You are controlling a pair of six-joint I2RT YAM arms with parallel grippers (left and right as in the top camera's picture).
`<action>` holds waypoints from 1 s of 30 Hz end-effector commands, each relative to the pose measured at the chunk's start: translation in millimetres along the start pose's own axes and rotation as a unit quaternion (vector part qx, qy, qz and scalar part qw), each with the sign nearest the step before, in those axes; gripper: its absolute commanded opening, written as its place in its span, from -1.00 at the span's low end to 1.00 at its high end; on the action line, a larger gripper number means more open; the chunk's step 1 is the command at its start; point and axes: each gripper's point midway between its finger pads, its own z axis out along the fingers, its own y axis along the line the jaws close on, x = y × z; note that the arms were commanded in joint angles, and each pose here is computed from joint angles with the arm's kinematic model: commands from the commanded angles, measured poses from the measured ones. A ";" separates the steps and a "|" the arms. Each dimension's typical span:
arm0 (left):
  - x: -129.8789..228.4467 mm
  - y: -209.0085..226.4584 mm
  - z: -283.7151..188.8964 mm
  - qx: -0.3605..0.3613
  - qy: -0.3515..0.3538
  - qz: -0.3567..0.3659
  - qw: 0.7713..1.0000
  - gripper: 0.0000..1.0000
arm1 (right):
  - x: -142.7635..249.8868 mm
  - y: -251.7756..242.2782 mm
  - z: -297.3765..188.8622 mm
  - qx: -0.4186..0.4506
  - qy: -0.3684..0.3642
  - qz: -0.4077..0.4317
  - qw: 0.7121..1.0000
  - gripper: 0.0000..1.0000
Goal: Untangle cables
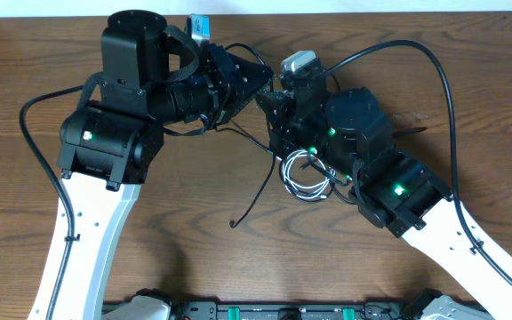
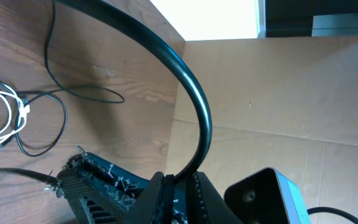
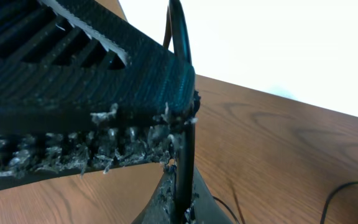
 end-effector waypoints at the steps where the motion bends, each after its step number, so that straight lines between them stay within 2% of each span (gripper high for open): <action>1: -0.7 -3.0 -0.9 0.004 -0.002 0.004 1.000 -0.73 | -9.5 6.4 -3.5 -0.007 -0.012 0.003 1.000 -0.98; 4: -2.9 -2.0 -0.9 0.001 -0.008 0.004 1.000 -0.74 | -9.4 6.4 -3.5 -0.007 -0.011 0.003 1.000 -0.98; 6: -3.0 -2.0 -0.9 0.001 -0.008 0.004 1.000 -0.85 | -8.5 6.1 -3.4 -0.007 -0.010 0.003 1.000 -0.98; 15: -7.0 -0.4 -1.0 -0.004 -0.020 0.005 1.000 -0.85 | -7.1 5.7 -3.4 -0.006 -0.007 0.003 1.000 -0.98; 21: -16.8 -9.3 -2.2 0.009 -0.043 0.044 0.998 -0.86 | 1.3 -2.9 -3.6 0.014 0.010 0.005 1.000 -0.97; 22: -17.5 -11.0 -2.3 0.012 -0.044 0.049 0.998 -0.85 | 2.9 -6.2 -3.7 0.023 0.012 0.006 1.000 -0.81; 23: -18.4 -12.9 -2.4 0.016 -0.046 0.052 0.997 -0.85 | 5.2 -10.1 -4.0 0.034 0.016 0.006 0.999 -0.24; 24: -18.8 -13.3 -2.4 0.017 -0.047 0.053 0.997 -0.85 | 5.8 -11.6 -4.1 0.037 0.017 0.006 0.999 0.01; 25: -19.7 -13.2 -2.6 0.016 -0.050 0.053 0.997 -0.85 | 6.6 -11.7 -4.2 0.038 0.019 0.006 0.999 0.11; 27: -21.5 -12.5 -2.8 0.013 -0.055 0.053 0.997 -0.85 | 6.4 -11.7 -4.3 0.037 0.018 0.006 0.999 0.10; 28: -22.6 -12.0 -2.8 0.012 -0.058 0.054 0.997 -0.85 | 6.4 -11.7 -4.3 0.037 0.018 0.006 0.999 0.01; 29: -23.3 -11.5 -2.8 0.010 -0.060 0.055 0.997 -0.85 | 6.4 -11.7 -4.3 0.037 0.018 0.006 0.999 -0.21; 30: -23.3 -11.5 -2.9 0.010 -0.060 0.057 0.997 -0.85 | 6.4 -11.7 -4.3 0.037 0.018 0.006 0.999 -0.31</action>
